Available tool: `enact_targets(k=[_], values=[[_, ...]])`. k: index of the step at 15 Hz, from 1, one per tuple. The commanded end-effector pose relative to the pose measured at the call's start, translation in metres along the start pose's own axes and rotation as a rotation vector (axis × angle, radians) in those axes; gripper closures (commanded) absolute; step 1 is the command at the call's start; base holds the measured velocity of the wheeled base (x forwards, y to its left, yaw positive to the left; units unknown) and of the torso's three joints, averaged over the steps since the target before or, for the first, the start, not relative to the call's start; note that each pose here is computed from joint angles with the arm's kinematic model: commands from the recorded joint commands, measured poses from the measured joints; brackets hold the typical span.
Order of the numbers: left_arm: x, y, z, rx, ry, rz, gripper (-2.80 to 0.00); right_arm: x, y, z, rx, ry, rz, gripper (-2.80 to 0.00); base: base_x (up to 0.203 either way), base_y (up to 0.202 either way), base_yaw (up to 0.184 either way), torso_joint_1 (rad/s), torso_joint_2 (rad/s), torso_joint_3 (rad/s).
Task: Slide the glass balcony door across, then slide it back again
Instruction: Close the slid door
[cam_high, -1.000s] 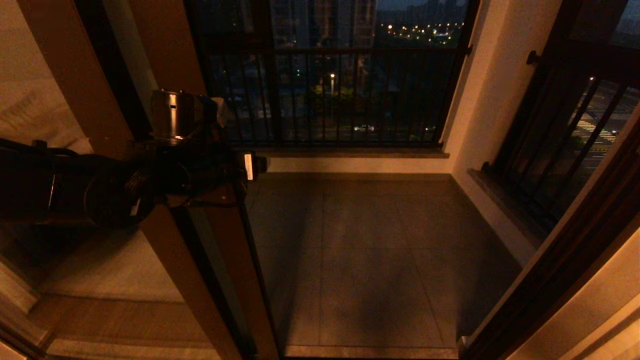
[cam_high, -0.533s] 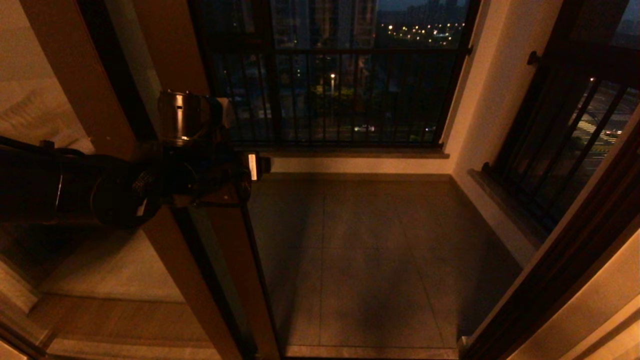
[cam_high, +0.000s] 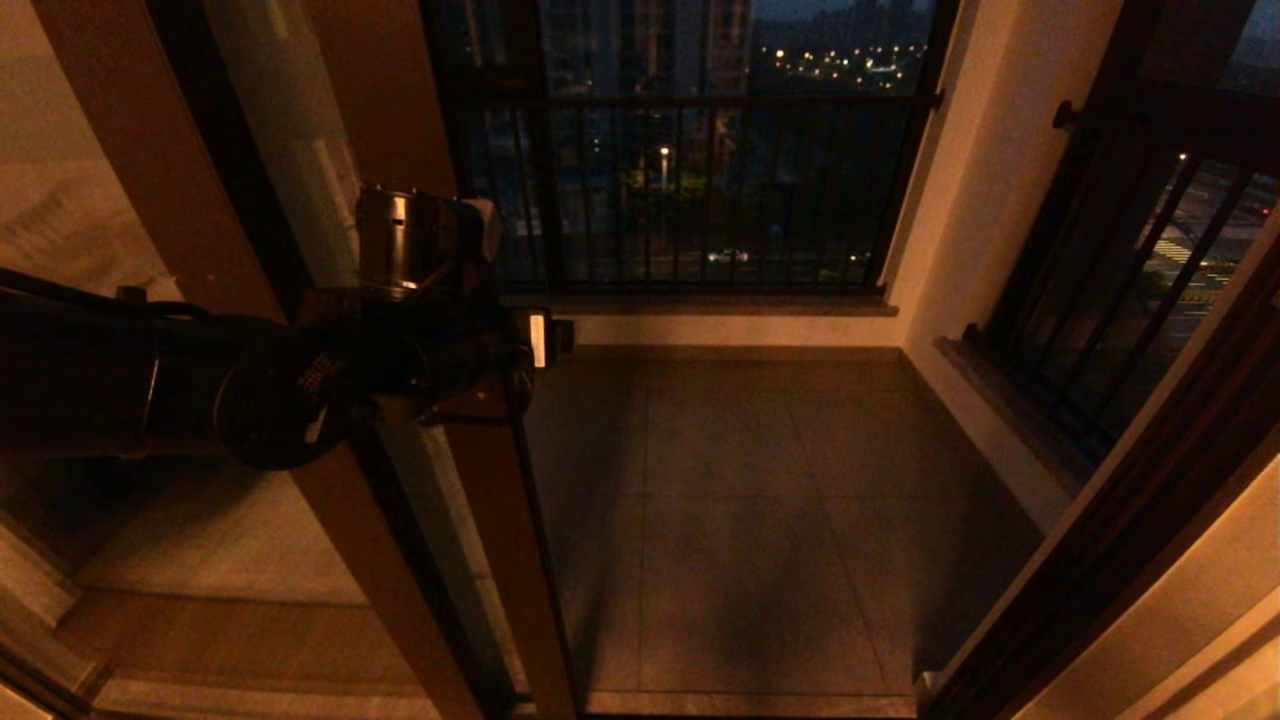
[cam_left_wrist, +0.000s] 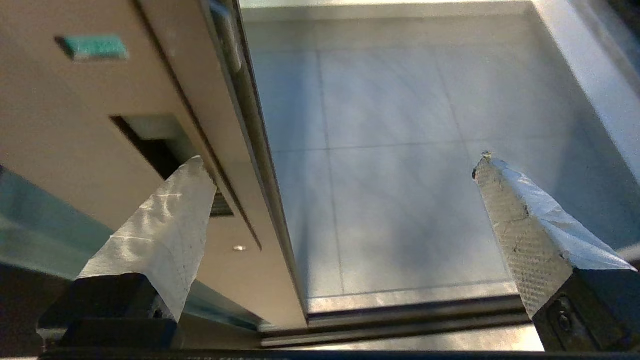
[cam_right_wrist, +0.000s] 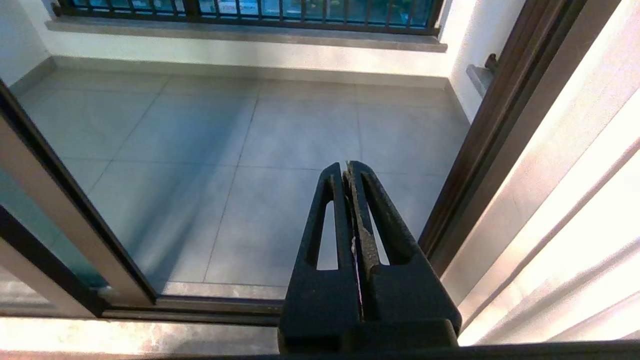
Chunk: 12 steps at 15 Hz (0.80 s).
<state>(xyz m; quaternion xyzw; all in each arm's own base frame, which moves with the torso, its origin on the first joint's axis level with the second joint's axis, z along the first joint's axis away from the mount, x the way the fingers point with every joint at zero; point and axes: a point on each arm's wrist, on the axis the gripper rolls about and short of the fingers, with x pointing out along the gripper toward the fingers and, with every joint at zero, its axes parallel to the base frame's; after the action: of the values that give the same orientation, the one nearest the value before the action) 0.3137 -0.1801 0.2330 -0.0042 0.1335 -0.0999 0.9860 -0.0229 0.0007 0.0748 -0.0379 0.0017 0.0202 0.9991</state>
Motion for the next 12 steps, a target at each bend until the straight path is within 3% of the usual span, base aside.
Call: enact_targets(k=[1, 6, 12], values=[[0.000, -0.004, 0.000, 0.001, -0.001, 0.001, -2.80, 0.000, 0.000, -0.001, -0.001, 0.003, 0.001, 0.00, 0.000, 0.000, 0.000, 0.000, 0.00, 0.000], [0.017, -0.029, -0.002, 0.012, -0.019, 0.044, -2.80, 0.000, 0.000, -0.001, -0.001, 0.003, 0.001, 0.00, 0.000, 0.000, 0.000, 0.000, 0.00, 0.000], [0.015, -0.045, -0.003, 0.019, -0.024, 0.011, -2.80, 0.000, 0.000, -0.001, -0.001, 0.003, 0.001, 0.00, 0.000, 0.000, 0.000, 0.000, 0.00, 0.000]])
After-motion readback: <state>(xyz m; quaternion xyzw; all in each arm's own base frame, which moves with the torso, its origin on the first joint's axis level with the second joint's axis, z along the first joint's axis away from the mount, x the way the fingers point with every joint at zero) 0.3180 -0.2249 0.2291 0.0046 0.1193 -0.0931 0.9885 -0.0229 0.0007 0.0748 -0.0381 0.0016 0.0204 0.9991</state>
